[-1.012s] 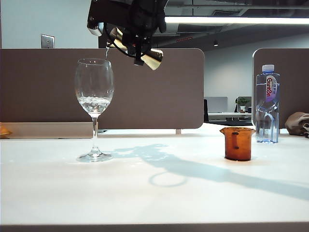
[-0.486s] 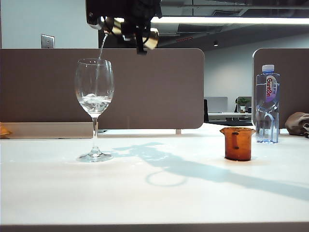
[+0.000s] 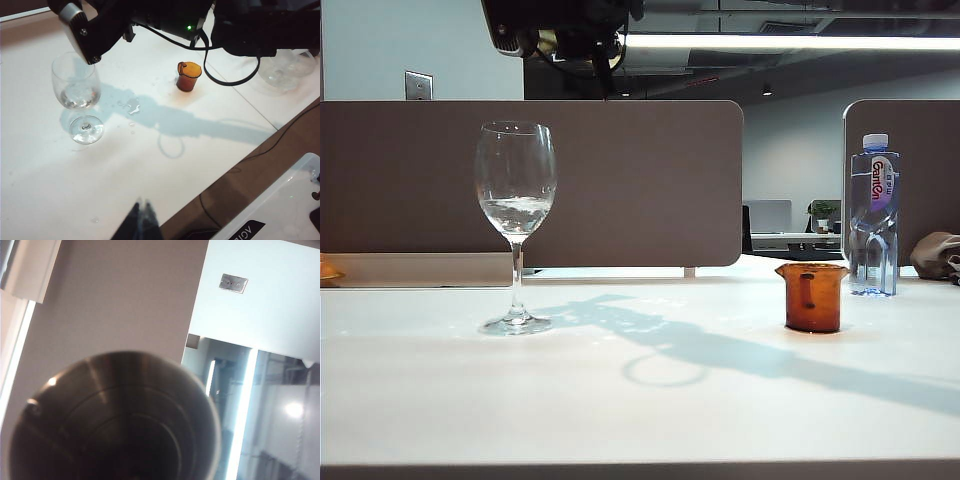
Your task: Pick up the small amber measuring cup and pour the water in it into the jigger, then pick up the jigger and pour the water in it into the wine glass.
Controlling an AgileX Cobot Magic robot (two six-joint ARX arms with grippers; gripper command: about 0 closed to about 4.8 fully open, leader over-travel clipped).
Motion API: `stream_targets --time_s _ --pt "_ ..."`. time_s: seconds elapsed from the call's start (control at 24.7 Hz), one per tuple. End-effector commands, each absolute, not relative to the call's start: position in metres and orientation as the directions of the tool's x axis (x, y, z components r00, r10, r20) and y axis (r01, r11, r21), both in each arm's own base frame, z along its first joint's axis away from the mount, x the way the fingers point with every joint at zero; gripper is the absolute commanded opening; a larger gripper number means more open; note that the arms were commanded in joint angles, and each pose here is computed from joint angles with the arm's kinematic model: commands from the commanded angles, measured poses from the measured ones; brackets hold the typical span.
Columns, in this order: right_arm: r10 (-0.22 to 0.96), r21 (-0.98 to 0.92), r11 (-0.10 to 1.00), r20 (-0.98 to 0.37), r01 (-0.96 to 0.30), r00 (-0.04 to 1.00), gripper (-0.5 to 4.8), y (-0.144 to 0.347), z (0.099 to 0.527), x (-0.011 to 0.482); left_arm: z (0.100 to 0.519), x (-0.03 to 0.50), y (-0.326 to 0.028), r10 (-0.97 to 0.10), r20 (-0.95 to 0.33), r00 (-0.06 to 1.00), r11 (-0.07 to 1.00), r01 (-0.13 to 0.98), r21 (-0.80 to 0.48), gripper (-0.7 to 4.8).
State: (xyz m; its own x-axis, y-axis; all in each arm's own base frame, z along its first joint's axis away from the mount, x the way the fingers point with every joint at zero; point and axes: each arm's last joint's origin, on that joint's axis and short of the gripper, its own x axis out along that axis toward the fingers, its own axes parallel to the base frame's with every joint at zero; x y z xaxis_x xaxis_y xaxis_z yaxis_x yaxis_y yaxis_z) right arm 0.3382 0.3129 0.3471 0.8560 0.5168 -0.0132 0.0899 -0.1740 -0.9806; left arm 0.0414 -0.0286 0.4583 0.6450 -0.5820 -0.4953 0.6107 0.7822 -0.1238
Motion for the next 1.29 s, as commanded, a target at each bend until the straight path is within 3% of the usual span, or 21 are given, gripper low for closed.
stream_targets --time_s 0.04,0.28,0.32,0.57,0.77,1.29 --pt "0.449 -0.998 0.058 0.030 0.005 0.893 -0.01 0.311 0.356 0.337 0.460 0.042 -0.029 -0.585 -0.483 0.651 0.780 0.614 -0.117 -0.02" --pt "0.272 -0.883 0.456 0.019 -0.111 0.962 -0.01 0.296 0.356 0.345 0.460 0.042 -0.029 -0.586 -0.483 0.651 0.780 0.615 -0.117 -0.02" --pt "0.265 -0.811 0.564 -0.002 -0.157 0.964 -0.01 0.285 0.353 0.346 0.460 0.042 -0.029 -0.585 -0.483 0.651 0.780 0.614 -0.117 -0.02" --pt "0.397 -0.440 0.815 -0.050 -0.377 0.916 -0.01 0.245 0.312 0.339 0.460 0.042 -0.029 -0.585 -0.483 0.651 0.780 0.614 -0.117 -0.02" --pt "0.440 -0.194 0.879 -0.025 -0.436 0.898 -0.01 0.226 0.265 0.334 0.460 0.042 -0.029 -0.585 -0.483 0.651 0.781 0.614 -0.117 -0.02" --pt "0.516 0.021 0.856 -0.082 -0.516 0.853 -0.01 0.216 0.186 0.325 0.460 0.042 -0.029 -0.585 -0.483 0.651 0.781 0.614 -0.117 -0.02"
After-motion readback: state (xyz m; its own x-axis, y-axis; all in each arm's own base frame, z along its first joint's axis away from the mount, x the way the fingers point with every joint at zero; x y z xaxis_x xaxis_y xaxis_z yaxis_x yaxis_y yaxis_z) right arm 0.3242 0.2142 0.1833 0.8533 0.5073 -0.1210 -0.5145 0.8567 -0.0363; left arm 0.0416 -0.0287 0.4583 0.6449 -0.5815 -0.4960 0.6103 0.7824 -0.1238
